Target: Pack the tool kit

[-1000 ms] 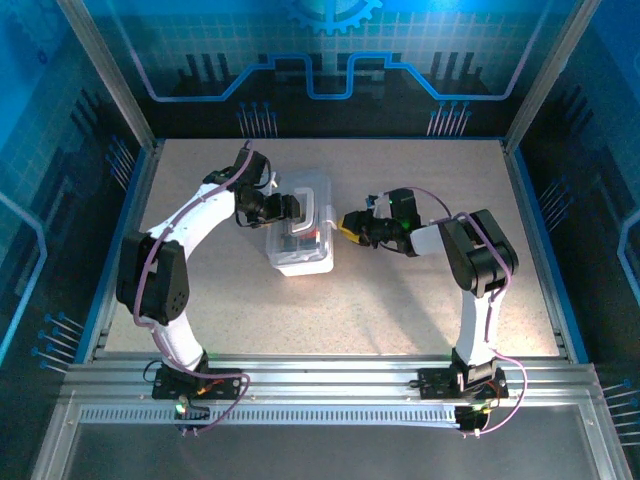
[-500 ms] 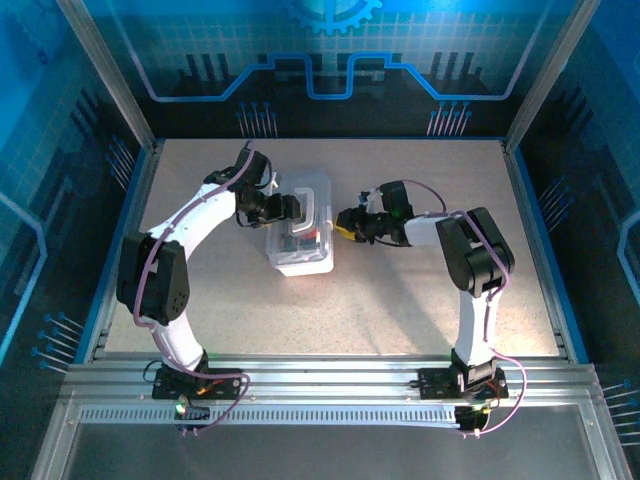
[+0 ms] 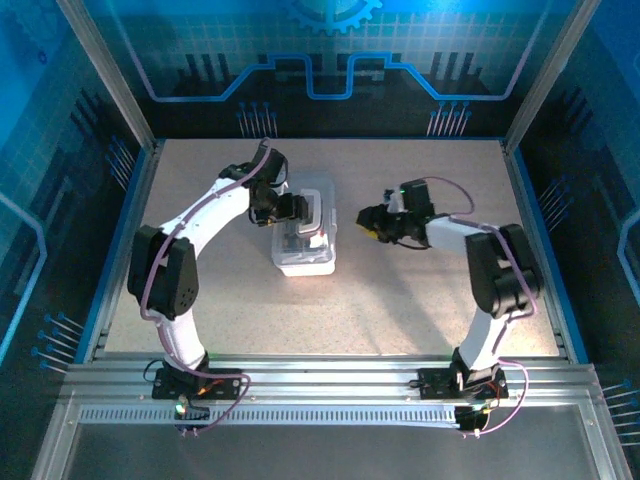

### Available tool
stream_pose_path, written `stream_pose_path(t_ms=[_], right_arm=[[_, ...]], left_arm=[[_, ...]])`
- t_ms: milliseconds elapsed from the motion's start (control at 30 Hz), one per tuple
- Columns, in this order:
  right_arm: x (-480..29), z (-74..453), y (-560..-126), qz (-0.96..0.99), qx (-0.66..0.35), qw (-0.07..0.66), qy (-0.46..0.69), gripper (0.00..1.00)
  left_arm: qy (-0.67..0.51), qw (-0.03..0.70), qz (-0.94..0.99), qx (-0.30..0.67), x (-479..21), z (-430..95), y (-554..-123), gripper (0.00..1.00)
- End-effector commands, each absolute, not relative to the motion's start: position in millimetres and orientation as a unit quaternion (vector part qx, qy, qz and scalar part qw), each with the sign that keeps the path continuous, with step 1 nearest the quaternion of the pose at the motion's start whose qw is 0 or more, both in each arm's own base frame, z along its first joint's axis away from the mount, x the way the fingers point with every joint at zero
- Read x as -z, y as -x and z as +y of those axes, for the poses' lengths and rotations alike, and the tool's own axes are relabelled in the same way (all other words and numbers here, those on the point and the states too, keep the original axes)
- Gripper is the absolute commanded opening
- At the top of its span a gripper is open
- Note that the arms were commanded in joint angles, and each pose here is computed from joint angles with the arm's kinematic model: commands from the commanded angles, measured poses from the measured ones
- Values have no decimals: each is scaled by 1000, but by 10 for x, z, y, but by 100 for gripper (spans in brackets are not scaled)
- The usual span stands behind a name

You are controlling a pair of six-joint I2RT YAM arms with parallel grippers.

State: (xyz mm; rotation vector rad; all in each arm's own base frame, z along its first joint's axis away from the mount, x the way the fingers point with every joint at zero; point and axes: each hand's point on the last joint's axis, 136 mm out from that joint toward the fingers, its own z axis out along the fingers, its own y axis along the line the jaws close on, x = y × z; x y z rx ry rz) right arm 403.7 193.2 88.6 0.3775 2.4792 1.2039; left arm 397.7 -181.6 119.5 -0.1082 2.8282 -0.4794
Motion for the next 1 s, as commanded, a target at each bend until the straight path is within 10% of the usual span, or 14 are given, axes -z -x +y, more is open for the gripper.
stream_pose_path(t_ms=[0, 200, 567, 967], right_arm=[[-902, 1459, -3995, 885, -383, 202, -172, 45], [-1095, 1084, -3962, 872, -383, 232, -196, 47], [-1234, 953, -3803, 864, -398, 240, -194, 50], [-2036, 932, -3794, 849, -404, 311, -137, 64]], left_arm=[[53, -11, 990, 131, -649, -1912, -3466, 0], [45, 14, 989, 142, -889, -2130, -3680, 16], [23, 91, 983, 156, -1622, -2152, -3895, 97], [14, 325, 939, 115, -3006, -1518, -3627, 99]])
